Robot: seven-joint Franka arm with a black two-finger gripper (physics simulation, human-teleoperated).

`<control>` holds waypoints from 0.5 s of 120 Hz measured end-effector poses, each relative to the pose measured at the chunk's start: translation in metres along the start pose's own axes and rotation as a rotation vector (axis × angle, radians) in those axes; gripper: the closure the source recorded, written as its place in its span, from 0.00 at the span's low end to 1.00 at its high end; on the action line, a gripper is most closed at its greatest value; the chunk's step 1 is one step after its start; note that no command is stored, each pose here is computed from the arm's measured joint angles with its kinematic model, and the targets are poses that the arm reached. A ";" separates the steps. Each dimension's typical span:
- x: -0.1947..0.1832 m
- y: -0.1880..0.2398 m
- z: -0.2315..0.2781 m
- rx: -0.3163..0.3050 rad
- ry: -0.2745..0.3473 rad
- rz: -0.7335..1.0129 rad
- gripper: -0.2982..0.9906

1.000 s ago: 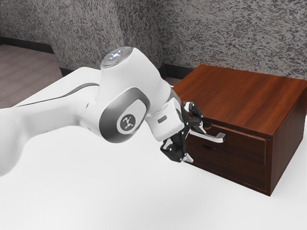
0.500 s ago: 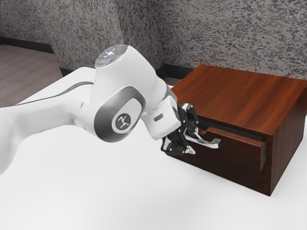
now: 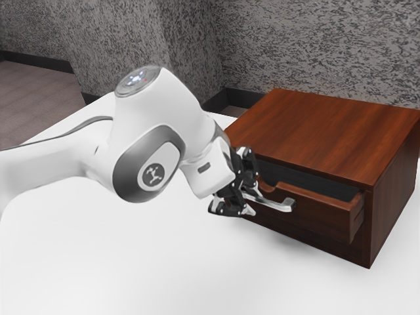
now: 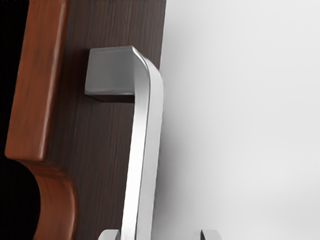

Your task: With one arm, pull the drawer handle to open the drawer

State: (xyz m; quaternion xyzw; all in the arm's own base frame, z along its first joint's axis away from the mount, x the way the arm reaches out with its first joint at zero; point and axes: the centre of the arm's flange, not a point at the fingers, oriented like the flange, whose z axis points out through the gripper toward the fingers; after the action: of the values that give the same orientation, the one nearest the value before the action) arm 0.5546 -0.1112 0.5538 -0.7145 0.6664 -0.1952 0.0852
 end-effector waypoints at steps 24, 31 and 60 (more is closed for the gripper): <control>0.001 0.007 -0.004 0.002 -0.004 -0.006 0.65; 0.001 0.010 -0.005 0.004 -0.005 -0.007 0.65; 0.006 0.021 -0.010 0.009 -0.008 -0.006 0.65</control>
State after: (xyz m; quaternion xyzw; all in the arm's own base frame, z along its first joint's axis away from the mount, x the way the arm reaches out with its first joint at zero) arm 0.5317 -0.1179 0.5561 -0.7170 0.6629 -0.1958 0.0906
